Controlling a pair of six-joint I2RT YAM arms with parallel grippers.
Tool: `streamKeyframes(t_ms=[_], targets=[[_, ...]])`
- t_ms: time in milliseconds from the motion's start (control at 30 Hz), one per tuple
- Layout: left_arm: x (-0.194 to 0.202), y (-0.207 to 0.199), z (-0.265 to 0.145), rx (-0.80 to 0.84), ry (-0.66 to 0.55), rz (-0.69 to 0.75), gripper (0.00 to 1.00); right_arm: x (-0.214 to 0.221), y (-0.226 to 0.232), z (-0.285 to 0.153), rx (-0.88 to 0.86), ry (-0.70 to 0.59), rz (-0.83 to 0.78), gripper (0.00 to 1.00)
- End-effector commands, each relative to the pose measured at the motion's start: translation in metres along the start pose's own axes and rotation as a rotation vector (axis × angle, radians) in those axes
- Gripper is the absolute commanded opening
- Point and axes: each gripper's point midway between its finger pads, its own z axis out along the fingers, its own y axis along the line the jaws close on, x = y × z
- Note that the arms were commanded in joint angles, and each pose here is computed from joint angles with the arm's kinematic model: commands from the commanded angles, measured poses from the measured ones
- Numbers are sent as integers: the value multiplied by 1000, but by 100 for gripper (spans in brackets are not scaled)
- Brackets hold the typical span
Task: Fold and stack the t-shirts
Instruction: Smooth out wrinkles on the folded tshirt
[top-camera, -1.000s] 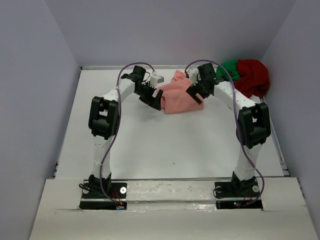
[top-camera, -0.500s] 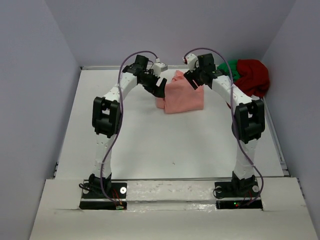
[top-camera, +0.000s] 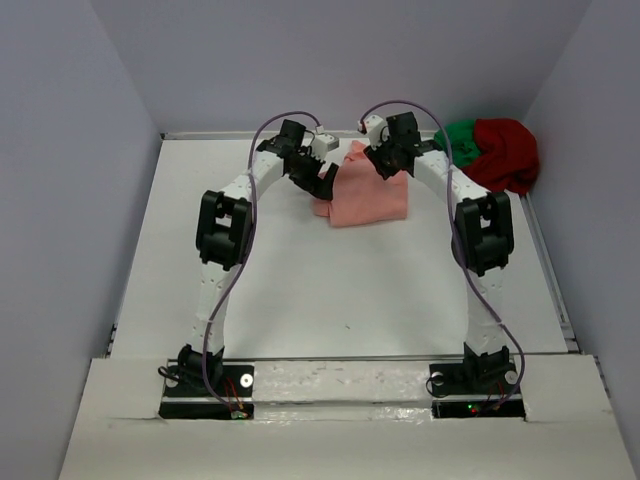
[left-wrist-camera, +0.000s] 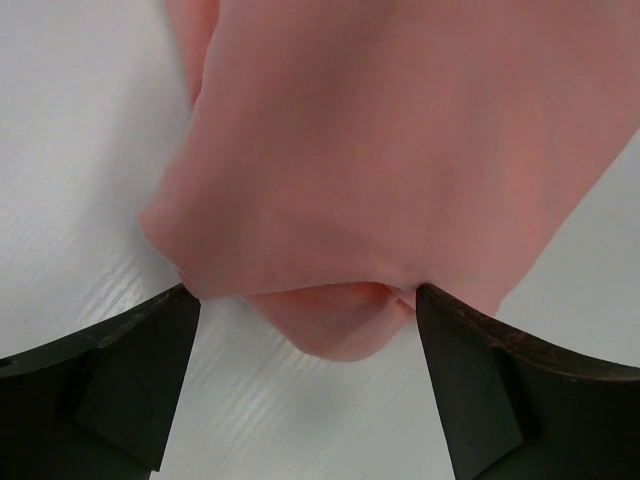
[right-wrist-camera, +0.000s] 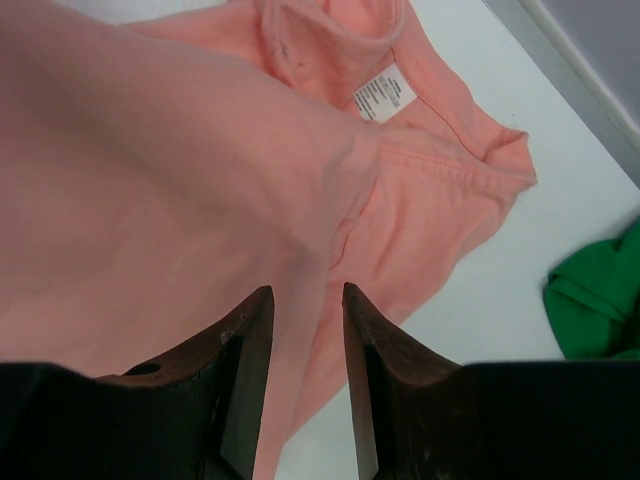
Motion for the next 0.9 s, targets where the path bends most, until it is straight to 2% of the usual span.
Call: streamKeyframes(t_ms=[0, 33, 233, 400, 600, 633, 667, 700, 767, 800, 867], targets=[[-39, 2, -11, -62, -99, 47, 99, -23, -6, 8, -15, -64, 16, 41], [-39, 2, -9, -66, -99, 47, 99, -24, -6, 11, -18, -65, 13, 41], [-38, 6, -6, -84, -96, 69, 99, -34, -14, 39, -9, -84, 2, 58], [-32, 6, -1, -88, -82, 80, 99, -45, -18, 52, -9, -118, -3, 60], [-31, 10, 5, -111, -90, 97, 98, -35, -11, 65, -37, -103, 1, 59], [-31, 11, 5, -112, -93, 97, 96, -29, -7, 67, -47, -90, -1, 59], [-33, 13, 6, -114, -100, 98, 86, -29, -7, 66, -49, -89, 0, 59], [-31, 12, 9, -109, -95, 95, 81, -26, -5, 66, -54, -83, 3, 59], [-31, 13, 13, -102, -93, 91, 74, -19, -1, 65, -66, -67, -1, 58], [-31, 14, 14, -101, -92, 85, 62, -16, 1, 64, -74, -62, 0, 57], [-34, 15, 16, -98, -95, 84, 52, -12, 3, 65, -77, -52, -3, 57]])
